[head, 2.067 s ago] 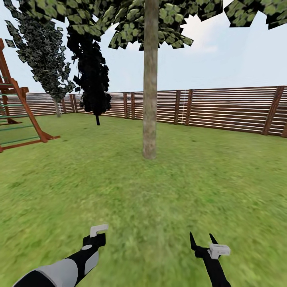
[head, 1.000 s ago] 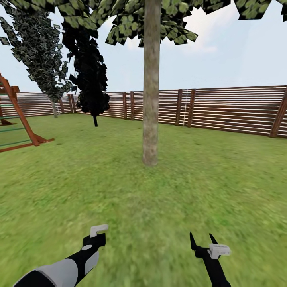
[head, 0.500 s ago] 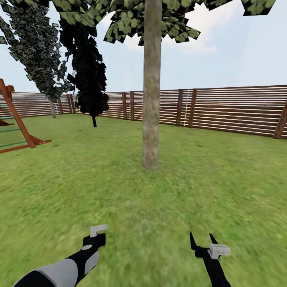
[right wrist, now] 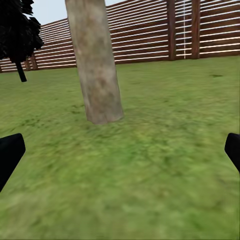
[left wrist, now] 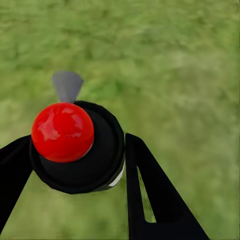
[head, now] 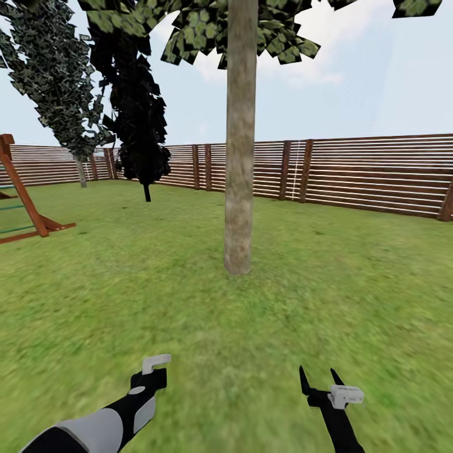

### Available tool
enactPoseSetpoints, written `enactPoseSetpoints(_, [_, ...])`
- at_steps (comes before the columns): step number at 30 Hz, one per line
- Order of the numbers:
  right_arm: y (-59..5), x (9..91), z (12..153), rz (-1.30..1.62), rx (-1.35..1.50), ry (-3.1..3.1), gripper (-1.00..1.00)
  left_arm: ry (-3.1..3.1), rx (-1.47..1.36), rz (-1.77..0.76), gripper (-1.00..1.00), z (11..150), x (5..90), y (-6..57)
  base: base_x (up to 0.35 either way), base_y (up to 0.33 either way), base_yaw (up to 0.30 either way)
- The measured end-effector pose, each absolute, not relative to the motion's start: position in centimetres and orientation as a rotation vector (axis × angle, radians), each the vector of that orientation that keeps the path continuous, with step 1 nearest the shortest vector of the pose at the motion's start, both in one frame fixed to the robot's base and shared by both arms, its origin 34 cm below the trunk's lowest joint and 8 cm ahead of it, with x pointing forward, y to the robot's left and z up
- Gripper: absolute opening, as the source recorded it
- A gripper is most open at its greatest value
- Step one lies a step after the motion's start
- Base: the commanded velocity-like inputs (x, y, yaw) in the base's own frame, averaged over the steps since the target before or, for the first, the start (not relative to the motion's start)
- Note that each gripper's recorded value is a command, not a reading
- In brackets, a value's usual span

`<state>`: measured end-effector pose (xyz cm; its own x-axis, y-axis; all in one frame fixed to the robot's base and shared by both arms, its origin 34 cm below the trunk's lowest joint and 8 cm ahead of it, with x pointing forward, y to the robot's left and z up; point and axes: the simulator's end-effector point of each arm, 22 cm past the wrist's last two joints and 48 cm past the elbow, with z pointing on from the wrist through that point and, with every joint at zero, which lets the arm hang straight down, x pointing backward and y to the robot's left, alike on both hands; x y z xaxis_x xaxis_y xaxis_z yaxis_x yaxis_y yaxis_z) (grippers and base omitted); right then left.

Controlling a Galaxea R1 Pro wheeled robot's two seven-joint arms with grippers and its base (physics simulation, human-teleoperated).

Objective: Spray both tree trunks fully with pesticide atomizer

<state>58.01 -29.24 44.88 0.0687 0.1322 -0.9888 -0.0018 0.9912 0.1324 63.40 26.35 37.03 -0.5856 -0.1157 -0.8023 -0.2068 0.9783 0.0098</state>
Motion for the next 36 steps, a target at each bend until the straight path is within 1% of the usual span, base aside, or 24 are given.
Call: enactPoseSetpoints(36, [-28.48, 57.72, 44.28, 0.124, 0.116, 1.514, 1.0, 2.202, -0.224, 0.125, -1.0, 37.05, 63.43, 26.32, 0.337, 0.0, 0.0])
